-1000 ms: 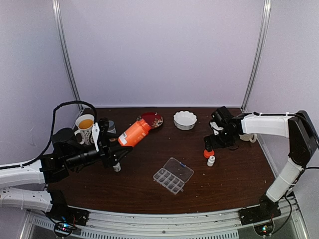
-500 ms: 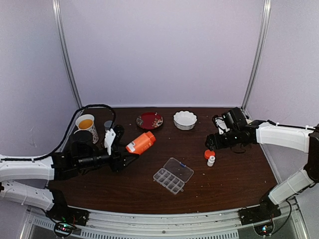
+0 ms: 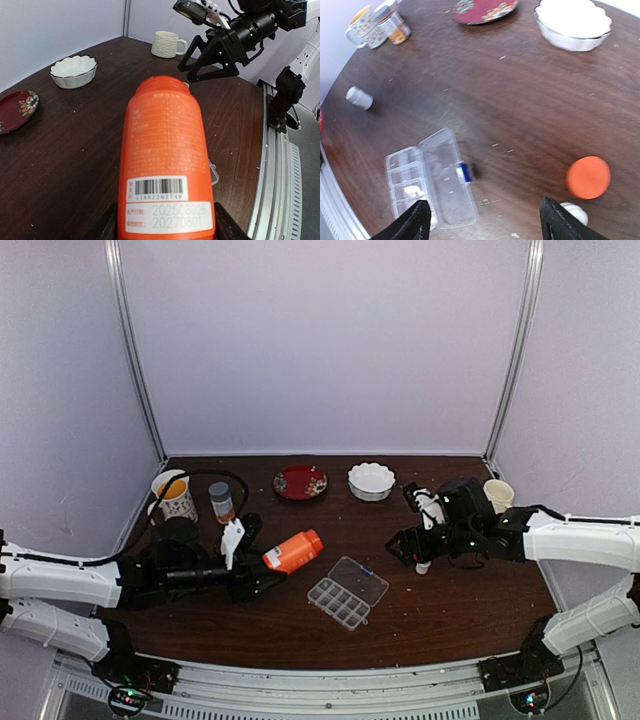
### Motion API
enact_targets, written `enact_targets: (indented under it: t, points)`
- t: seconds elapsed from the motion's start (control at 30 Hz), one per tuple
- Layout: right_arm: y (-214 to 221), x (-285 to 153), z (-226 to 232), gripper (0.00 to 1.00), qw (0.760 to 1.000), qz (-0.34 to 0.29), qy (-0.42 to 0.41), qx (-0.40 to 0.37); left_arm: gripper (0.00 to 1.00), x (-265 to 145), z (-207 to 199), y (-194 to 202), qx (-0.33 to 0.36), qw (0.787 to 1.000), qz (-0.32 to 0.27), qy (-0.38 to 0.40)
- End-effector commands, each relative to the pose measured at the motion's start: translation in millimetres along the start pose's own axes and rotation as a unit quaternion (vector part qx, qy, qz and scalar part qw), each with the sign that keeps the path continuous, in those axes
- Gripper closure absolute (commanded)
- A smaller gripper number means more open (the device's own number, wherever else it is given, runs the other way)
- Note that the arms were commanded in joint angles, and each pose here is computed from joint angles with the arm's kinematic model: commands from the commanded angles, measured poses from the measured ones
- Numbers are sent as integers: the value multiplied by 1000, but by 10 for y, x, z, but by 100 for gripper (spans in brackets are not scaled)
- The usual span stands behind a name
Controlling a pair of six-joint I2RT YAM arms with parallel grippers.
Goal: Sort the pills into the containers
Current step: Pour the pill into the compartment of the pill container.
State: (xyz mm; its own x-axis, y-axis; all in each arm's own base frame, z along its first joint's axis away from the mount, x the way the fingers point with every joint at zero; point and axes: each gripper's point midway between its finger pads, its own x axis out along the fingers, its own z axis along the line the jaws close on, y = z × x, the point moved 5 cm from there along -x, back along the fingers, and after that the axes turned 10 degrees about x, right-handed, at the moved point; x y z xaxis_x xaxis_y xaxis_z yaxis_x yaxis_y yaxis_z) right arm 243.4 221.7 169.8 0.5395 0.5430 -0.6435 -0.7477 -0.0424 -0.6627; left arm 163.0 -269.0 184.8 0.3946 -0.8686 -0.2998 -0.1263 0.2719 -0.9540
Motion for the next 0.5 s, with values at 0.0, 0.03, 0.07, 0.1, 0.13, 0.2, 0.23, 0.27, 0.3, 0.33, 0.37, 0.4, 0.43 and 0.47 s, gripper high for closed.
enact_targets:
  t: [0.0,0.03,0.07,0.1,0.13,0.2,0.23,0.27,0.3,0.33,0.37,0.4,0.43,0.47]
  points:
    - [179,107,297,29,998,19,-66,2,100,54,-124,31,-13,999,-2,45]
    - [245,151,343,32,997,29,-75,1,100,71,-143,66,-14,999,8,47]
    - [297,193,389,35,996,34,-86,1,100,90,-158,106,-16,999,18,47]
    - [349,236,422,40,995,40,-93,1,100,105,-166,143,-19,999,28,43]
    - [407,297,446,44,994,46,-98,2,100,116,-183,167,-23,998,34,42]
    - [485,367,508,50,993,48,-111,1,100,130,-215,208,-29,998,42,44]
    - [512,397,526,52,992,45,-116,3,100,130,-231,215,-31,998,44,45]
    - [533,421,543,52,992,41,-120,4,100,129,-244,227,-33,997,46,45]
    - [552,445,544,52,992,36,-120,4,100,124,-253,240,-34,997,47,46]
    - [565,466,540,54,993,31,-117,5,100,117,-256,248,-36,997,47,45]
    - [583,489,534,55,994,29,-110,3,100,110,-258,263,-37,997,46,44]
    - [608,512,526,57,994,30,-101,-2,100,102,-256,279,-39,997,46,42]
    - [638,533,524,59,995,31,-93,-7,100,94,-253,302,-41,997,47,40]
    - [661,549,531,60,996,31,-87,-13,100,90,-252,319,-42,997,48,39]
